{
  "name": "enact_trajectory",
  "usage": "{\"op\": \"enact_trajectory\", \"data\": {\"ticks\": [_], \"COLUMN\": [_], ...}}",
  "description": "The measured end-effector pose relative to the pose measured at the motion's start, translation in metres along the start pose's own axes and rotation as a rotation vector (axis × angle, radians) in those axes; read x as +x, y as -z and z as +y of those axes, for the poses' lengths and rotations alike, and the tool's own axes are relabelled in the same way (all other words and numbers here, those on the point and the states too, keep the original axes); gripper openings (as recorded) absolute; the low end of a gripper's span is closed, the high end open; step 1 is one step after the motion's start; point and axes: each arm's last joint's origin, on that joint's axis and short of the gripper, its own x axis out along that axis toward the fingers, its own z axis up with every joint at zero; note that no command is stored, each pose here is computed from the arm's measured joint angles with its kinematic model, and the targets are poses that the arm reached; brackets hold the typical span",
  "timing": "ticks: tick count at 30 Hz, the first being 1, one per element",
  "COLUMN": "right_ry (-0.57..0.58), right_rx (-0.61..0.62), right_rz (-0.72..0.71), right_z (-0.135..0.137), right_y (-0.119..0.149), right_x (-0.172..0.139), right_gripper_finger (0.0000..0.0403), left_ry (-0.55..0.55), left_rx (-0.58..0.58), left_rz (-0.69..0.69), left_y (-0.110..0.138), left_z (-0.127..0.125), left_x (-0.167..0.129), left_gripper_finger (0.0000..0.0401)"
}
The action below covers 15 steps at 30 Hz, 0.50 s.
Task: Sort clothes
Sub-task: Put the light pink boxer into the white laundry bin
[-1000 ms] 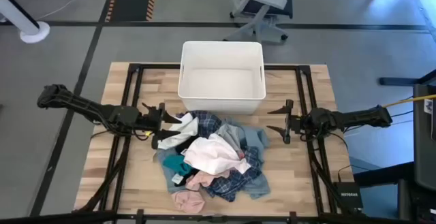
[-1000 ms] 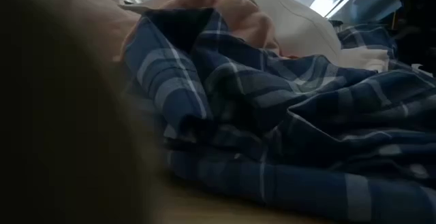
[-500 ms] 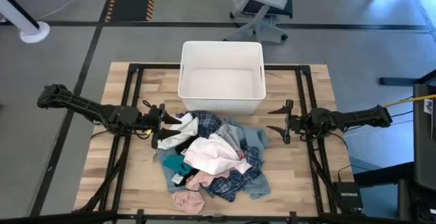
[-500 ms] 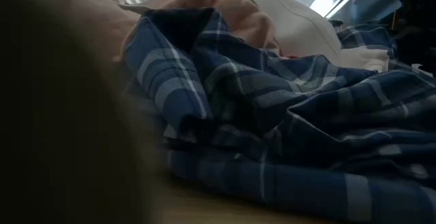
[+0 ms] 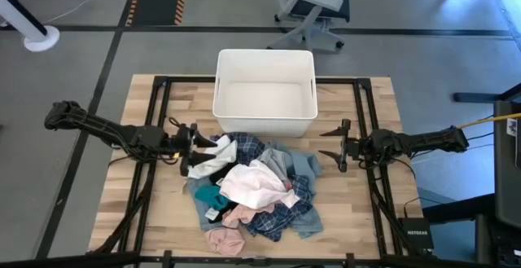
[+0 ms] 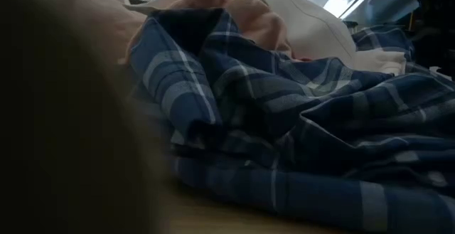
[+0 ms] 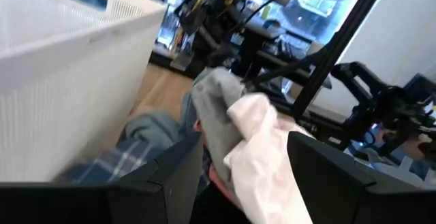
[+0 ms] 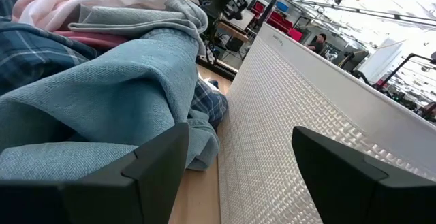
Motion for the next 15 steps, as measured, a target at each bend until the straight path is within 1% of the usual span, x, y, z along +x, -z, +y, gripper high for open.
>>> {"op": "enact_trajectory", "data": {"ticks": [4,5,6,9,10,11,13,15], "right_ry": [0.024,0.037,0.037,0.024,0.036,0.045,0.036,0.033], "right_rx": [-0.001,0.020,0.078,0.323,0.363,0.382,0.377,0.357], "right_rz": [-0.022,-0.033,-0.053,-0.147,-0.190,-0.238,-0.304,-0.332], "right_z": [-0.002,-0.003,-0.003,-0.006,-0.008,-0.011,-0.015,-0.020], "right_y": [-0.003,-0.004,-0.005,-0.013,-0.016,-0.021,-0.029,-0.040], "right_x": [0.000,0.000,0.000,-0.001,-0.002,-0.003,-0.005,-0.005], "right_gripper_finger": [0.0280,0.0280,0.0280,0.0280,0.0280,0.0280,0.0280,0.0280], "left_ry": [0.023,0.029,0.035,0.052,0.056,0.060,0.063,0.067], "left_rx": [0.063,0.079,0.092,0.133,0.146,0.149,0.156,0.154], "left_rz": [-0.058,-0.073,-0.085,-0.089,-0.079,-0.066,-0.035,-0.014], "left_y": [-0.005,-0.006,-0.007,-0.005,-0.003,0.000,0.005,0.008], "left_z": [-0.003,-0.003,-0.005,-0.008,-0.009,-0.010,-0.012,-0.013], "left_x": [0.001,0.002,0.003,0.008,0.009,0.011,0.014,0.016], "left_gripper_finger": [0.0210,0.0210,0.0210,0.0210,0.0210,0.0210,0.0210,0.0210]}}
